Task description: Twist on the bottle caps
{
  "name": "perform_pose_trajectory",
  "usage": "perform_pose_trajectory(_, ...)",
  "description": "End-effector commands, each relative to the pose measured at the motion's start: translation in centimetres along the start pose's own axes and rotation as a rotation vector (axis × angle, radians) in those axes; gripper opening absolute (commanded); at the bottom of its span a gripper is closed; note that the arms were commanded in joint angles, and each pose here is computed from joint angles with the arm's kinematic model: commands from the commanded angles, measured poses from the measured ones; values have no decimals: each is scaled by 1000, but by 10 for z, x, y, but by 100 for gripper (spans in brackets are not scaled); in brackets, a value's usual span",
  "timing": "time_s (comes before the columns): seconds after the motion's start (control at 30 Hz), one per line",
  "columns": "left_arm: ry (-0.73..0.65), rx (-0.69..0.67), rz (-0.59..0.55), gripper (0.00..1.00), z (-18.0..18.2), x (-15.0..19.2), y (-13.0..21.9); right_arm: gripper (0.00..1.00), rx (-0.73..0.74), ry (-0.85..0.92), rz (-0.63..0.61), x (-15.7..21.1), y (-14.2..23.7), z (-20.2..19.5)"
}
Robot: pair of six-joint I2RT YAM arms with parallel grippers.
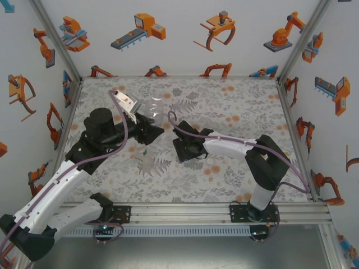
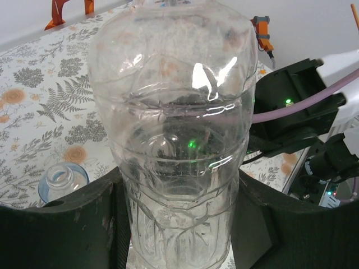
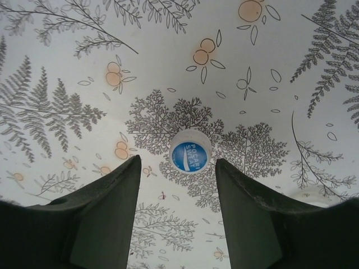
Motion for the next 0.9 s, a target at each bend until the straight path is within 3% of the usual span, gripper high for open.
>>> perform_pose_trajectory(0.0, -18, -3, -3, 10, -1, 1, 3, 52, 35, 28, -11, -7, -6, 4)
perform_pose_trajectory(0.23, -17, 2, -11, 10, -1, 1, 3, 43, 60, 40, 0, -3, -13, 7)
perform_pose_trajectory(0.87, -7, 8, -14, 10, 0, 0, -1, 33, 48, 31, 17, 0, -10, 7)
Point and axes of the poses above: each hand's point on the last joint's axis, 136 mm out from that joint toward the fingers, its own y axis back along the fingers, its own z axis along the line the jaws close on, x = y × z, the point moved 10 cm from there along y, back along the fingers, and after that the axes turned 4 degrees about -y, right-handed, at the moved point
